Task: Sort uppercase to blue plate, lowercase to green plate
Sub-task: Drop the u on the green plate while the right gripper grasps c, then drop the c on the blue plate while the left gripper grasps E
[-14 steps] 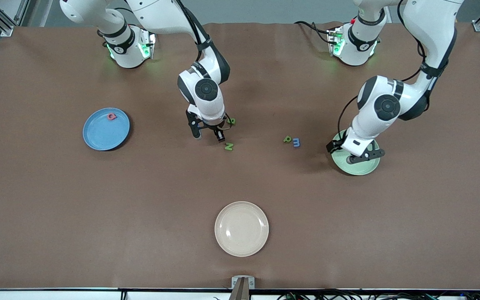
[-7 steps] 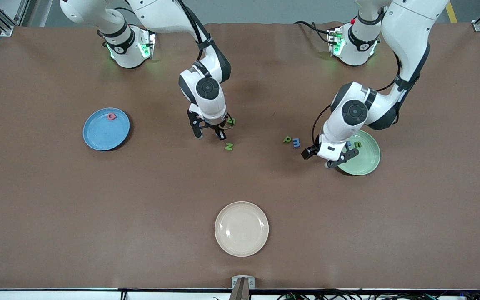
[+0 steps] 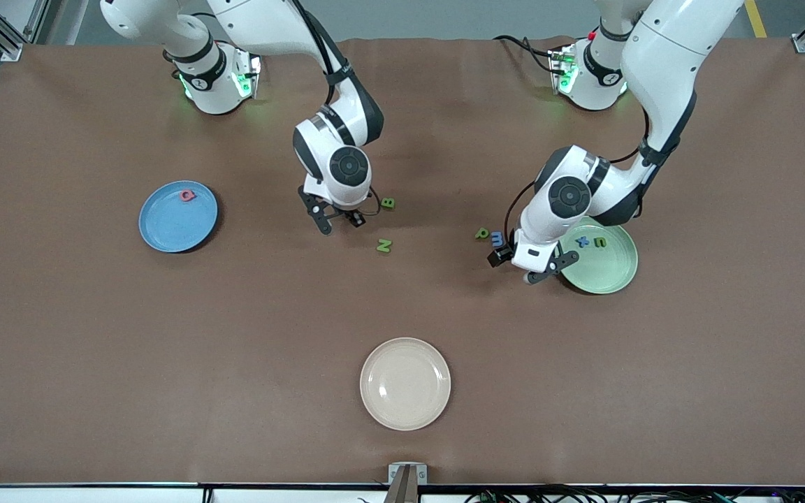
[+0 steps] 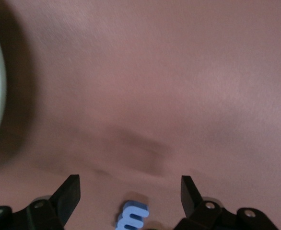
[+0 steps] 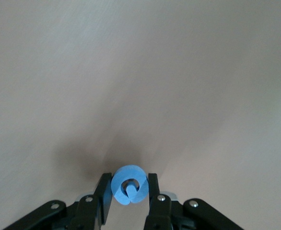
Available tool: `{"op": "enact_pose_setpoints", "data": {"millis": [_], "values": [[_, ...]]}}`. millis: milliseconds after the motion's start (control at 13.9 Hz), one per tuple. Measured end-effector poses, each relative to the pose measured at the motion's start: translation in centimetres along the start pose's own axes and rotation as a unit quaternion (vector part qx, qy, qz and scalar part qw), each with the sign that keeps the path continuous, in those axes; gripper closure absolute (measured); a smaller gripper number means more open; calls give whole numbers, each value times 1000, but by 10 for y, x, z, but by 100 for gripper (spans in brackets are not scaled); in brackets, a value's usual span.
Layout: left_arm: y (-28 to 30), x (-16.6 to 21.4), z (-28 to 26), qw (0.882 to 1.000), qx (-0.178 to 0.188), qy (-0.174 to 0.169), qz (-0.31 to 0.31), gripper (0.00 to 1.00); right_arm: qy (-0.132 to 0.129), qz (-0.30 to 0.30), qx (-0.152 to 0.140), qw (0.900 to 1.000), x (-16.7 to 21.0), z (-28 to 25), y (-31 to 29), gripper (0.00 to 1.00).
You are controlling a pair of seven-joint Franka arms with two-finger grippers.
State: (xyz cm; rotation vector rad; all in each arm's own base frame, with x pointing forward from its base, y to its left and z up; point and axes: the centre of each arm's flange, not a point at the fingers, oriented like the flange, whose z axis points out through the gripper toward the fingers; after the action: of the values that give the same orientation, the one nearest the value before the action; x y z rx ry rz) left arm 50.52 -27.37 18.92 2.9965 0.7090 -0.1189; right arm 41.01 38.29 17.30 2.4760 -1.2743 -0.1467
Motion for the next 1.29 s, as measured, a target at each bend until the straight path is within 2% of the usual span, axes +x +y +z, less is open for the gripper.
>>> {"op": "enact_pose_setpoints", "data": {"millis": [216,288,432,504,576,719,791,935,1007,1151,1223,1295], "values": [[6,-14,11,1000,8,-9,11,12,74,-51,-53,995,31,23,30,66],[7,-17,14,1000,11,-11,14,12,89,-68,-71,991,48,33,44,66],[8,-23,20,1000,15,-16,18,16,100,-97,-103,985,91,46,71,66],[7,-25,22,1000,17,-17,19,22,99,-111,-115,982,116,45,83,66],[6,-25,23,999,18,-18,19,22,98,-124,-123,980,140,38,94,66],[7,-26,21,999,18,-17,20,37,89,-151,-123,977,187,19,118,66],[7,-27,21,999,18,-17,21,37,77,-166,-118,976,212,10,134,66],[9,-28,19,999,18,-16,23,52,49,-188,-103,975,265,0,168,66],[9,-29,19,999,19,-16,24,52,33,-194,-95,976,288,-1,185,66],[9,-29,18,999,19,-16,25,64,12,-195,-85,977,312,3,207,66],[10,-30,18,999,20,-15,26,65,9,-195,-84,977,314,4,211,66],[10,-31,18,999,20,-15,27,70,9,-197,-84,977,313,6,211,66]]}}
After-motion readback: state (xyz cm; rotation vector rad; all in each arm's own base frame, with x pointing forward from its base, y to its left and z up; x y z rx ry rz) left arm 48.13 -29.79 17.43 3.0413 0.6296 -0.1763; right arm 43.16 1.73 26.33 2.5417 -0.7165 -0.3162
